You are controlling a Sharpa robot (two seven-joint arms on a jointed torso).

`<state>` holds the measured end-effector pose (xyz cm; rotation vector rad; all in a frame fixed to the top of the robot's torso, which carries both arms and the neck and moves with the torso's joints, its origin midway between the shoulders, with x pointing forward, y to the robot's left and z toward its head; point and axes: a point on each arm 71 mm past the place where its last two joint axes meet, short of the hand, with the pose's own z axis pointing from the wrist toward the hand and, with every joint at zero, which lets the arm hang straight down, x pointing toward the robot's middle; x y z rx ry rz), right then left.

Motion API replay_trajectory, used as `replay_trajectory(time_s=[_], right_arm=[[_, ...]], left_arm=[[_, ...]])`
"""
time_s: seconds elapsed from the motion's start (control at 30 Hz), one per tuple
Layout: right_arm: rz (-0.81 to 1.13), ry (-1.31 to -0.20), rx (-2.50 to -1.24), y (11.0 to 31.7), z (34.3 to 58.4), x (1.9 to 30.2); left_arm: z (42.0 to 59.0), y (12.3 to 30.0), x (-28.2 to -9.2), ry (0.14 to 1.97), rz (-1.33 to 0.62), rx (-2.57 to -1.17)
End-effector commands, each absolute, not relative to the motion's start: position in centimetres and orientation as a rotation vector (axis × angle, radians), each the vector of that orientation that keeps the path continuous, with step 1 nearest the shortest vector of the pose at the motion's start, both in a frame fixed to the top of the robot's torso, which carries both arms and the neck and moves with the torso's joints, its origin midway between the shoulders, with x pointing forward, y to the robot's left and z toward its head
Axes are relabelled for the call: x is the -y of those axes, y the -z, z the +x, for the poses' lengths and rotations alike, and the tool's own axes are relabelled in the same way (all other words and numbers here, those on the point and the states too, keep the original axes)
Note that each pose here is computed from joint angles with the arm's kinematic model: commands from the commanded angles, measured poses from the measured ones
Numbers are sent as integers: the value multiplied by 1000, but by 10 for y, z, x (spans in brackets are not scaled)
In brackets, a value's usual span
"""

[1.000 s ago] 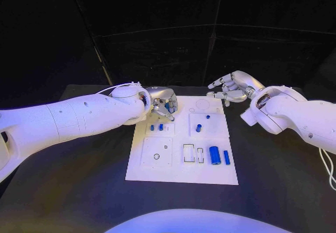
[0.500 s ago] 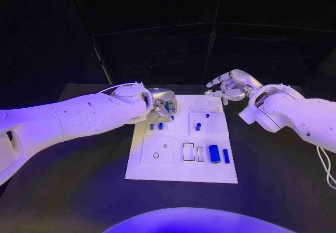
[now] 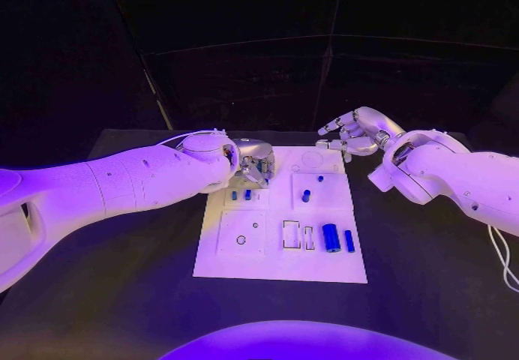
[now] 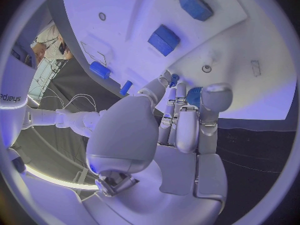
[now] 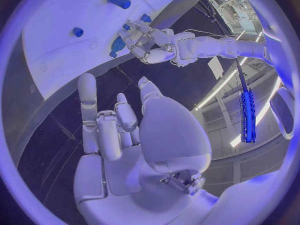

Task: Assemble the parts on the task board

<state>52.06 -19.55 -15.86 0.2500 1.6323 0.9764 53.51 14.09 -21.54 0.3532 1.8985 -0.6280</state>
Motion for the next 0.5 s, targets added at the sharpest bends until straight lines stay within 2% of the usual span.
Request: replay_trajectory(time_s=[0.03,0.5], right_arm=[[245,-987,-1632,157,521,194],[245,-987,-1632,157,520,194]], left_arm=[[535,217,-139,613,372,-1913],[537,220,-140,588,366,-1939]])
